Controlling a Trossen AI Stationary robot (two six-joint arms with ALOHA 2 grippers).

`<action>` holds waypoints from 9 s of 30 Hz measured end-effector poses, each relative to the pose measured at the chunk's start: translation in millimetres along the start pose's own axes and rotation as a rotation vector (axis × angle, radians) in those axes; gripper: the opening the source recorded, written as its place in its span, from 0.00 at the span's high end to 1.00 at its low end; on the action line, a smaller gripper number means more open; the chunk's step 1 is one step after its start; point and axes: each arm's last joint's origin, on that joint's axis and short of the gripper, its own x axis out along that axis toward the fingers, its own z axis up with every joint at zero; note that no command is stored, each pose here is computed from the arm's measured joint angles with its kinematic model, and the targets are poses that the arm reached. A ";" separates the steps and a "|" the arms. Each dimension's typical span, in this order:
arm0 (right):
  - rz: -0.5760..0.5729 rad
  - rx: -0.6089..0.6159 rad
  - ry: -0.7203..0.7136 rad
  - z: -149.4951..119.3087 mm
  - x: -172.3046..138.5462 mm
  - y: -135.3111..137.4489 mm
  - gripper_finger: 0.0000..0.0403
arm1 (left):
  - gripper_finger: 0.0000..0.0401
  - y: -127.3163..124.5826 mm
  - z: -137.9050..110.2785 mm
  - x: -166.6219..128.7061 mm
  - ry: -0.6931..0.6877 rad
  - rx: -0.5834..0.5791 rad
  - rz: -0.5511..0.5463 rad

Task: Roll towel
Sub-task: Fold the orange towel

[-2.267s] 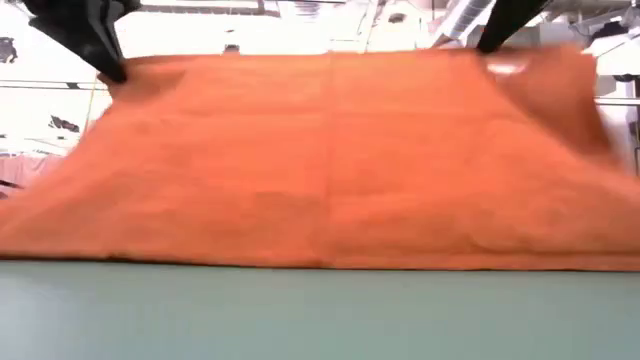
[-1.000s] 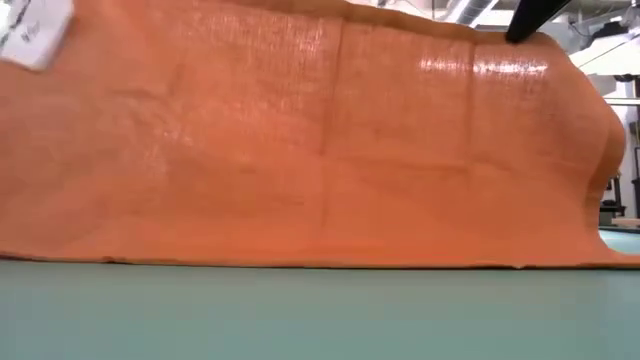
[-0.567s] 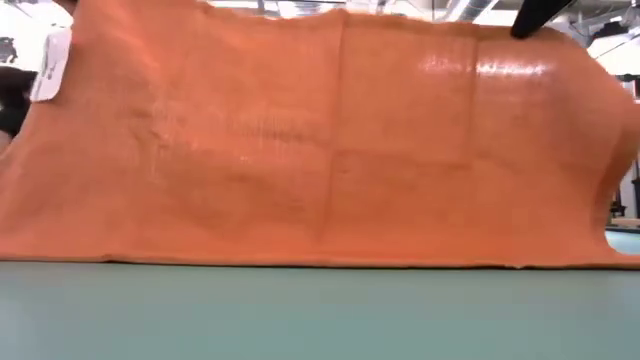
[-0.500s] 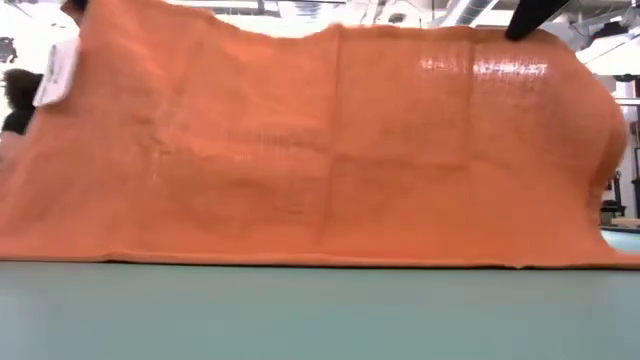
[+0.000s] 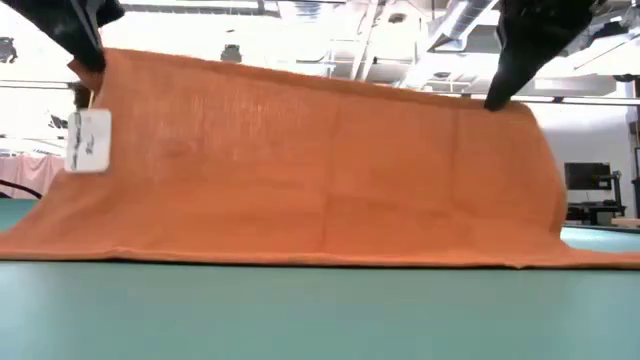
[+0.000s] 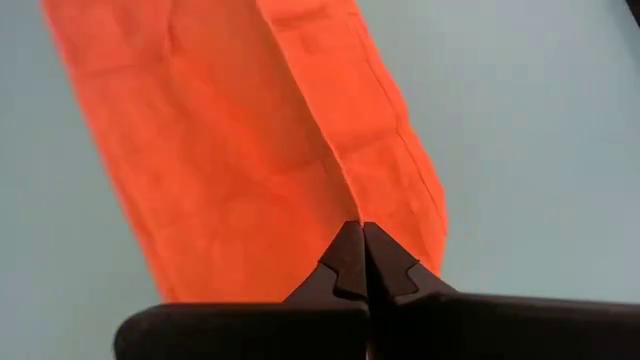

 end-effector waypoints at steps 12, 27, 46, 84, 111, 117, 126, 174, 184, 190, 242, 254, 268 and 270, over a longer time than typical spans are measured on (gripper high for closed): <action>0.006 0.012 0.002 -1.7 24.7 -5.3 0.99 | 1.00 6.6 -10.2 20.2 0.045 -0.038 0.035; -0.049 0.036 0.000 -5.2 38.4 -13.2 0.99 | 1.00 13.0 -5.7 22.5 -0.011 -0.013 0.123; -0.022 0.065 -0.028 -15.8 55.9 -10.9 0.94 | 1.00 -0.7 -14.6 55.1 0.083 0.010 0.167; 0.039 -0.041 -0.133 -24.4 50.9 7.6 0.68 | 0.80 -5.5 -16.8 79.8 0.064 0.066 0.342; 0.162 0.033 -0.184 -106.9 103.7 67.8 0.74 | 0.81 -53.8 -86.8 98.5 -0.298 -0.061 -0.033; 0.113 0.066 -0.169 -112.0 114.8 67.9 0.76 | 0.83 -48.6 -86.8 102.4 -0.249 -0.077 -0.019; 0.053 0.088 -0.149 -109.6 104.8 54.2 0.76 | 0.99 -36.4 -84.1 111.0 -0.168 -0.117 0.023; 0.039 0.120 -0.320 -84.6 128.8 61.6 0.76 | 1.00 24.3 -8.9 152.6 -0.309 -0.044 -0.133; -0.076 0.093 -0.324 -82.4 132.6 48.8 0.76 | 1.00 11.4 -22.6 147.9 -0.257 -0.095 -0.087; -0.051 0.092 -0.407 -70.8 109.1 47.1 0.76 | 1.00 1.2 -29.3 142.5 -0.268 -0.067 -0.058; 0.210 0.009 -0.144 -79.2 52.4 121.3 0.76 | 1.00 101.0 -45.0 178.9 0.009 0.020 0.377; -0.267 -0.085 -0.201 -43.1 79.9 66.9 0.76 | 1.00 110.6 -3.3 153.8 -0.148 -0.054 0.247; -0.275 -0.042 -0.101 -64.7 111.3 45.7 0.76 | 1.00 5.6 -16.7 154.7 -0.285 -0.052 -0.104; -0.249 -0.015 -0.102 -67.7 108.9 49.8 0.76 | 1.00 2.1 -24.8 167.2 -0.240 -0.065 -0.069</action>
